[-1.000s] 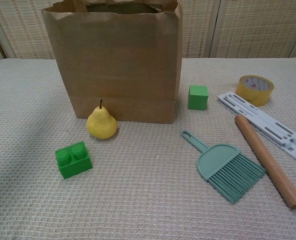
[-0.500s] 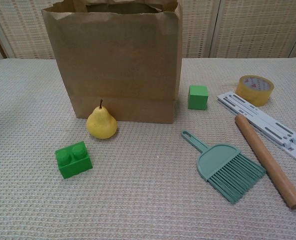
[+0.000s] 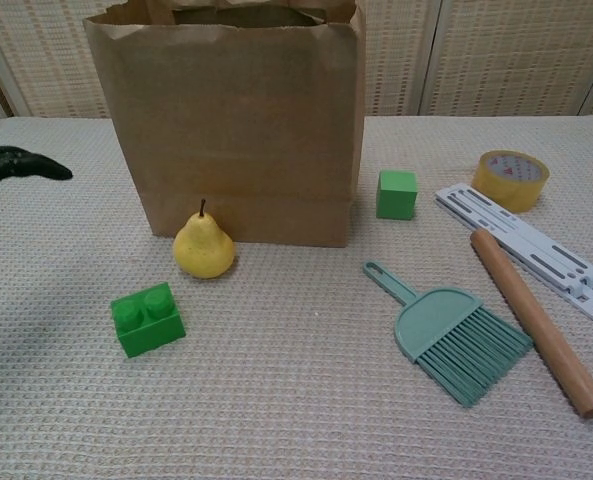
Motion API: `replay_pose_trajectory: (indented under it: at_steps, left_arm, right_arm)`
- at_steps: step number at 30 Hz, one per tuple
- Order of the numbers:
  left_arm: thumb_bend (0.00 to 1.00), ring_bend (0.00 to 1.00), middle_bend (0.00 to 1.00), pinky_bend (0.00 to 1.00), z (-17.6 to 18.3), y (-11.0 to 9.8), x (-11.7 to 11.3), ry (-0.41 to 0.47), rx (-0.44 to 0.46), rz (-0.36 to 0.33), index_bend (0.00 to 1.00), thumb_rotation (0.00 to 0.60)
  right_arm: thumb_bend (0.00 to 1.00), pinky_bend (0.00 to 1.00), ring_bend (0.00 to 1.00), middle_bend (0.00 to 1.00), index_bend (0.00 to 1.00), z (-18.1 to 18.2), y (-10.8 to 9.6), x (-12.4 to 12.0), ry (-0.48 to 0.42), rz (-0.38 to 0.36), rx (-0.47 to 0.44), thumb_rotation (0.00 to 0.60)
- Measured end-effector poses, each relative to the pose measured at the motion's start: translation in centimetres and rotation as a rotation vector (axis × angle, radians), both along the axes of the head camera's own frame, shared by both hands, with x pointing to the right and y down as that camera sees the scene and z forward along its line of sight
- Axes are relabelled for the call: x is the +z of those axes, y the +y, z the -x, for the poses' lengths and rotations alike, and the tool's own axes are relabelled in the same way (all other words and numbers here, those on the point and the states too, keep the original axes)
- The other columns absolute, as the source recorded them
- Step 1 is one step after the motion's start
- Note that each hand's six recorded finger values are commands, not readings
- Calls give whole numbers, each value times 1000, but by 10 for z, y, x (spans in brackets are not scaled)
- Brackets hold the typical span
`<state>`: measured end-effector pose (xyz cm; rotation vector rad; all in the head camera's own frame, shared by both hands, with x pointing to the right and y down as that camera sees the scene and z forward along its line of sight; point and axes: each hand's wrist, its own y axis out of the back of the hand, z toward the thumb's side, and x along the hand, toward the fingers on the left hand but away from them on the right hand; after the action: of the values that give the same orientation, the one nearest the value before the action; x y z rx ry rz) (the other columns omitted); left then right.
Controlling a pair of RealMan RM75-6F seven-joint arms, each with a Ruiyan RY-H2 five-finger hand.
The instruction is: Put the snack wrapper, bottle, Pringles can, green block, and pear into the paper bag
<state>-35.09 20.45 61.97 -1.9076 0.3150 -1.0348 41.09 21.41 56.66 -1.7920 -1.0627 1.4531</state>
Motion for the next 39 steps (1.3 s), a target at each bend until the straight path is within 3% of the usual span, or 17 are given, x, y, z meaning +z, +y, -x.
replay_pose_trajectory:
  at_steps: [4,7,17,39]
  left_arm:
    - [352,0,0,101,-9,28,23,-60,235,-20,0,600]
    - [353,0,0,101,-18,35,34,-63,295,-20,0,600]
    - [354,0,0,100,-44,25,54,-56,320,-10,0,600]
    - [356,0,0,99,-104,25,75,10,371,-2,0,600]
  right_arm:
    - [114,0,0,0,0,0,-1,-1,-4,-1,4,600]
    - [114,0,0,0,0,-1,-1,-1,-5,-1,6,600]
    - [114,0,0,0,0,-1,-1,0,-3,1,9,600]
    - [114,0,0,0,0,-2,-3,-2,-9,4,27,600]
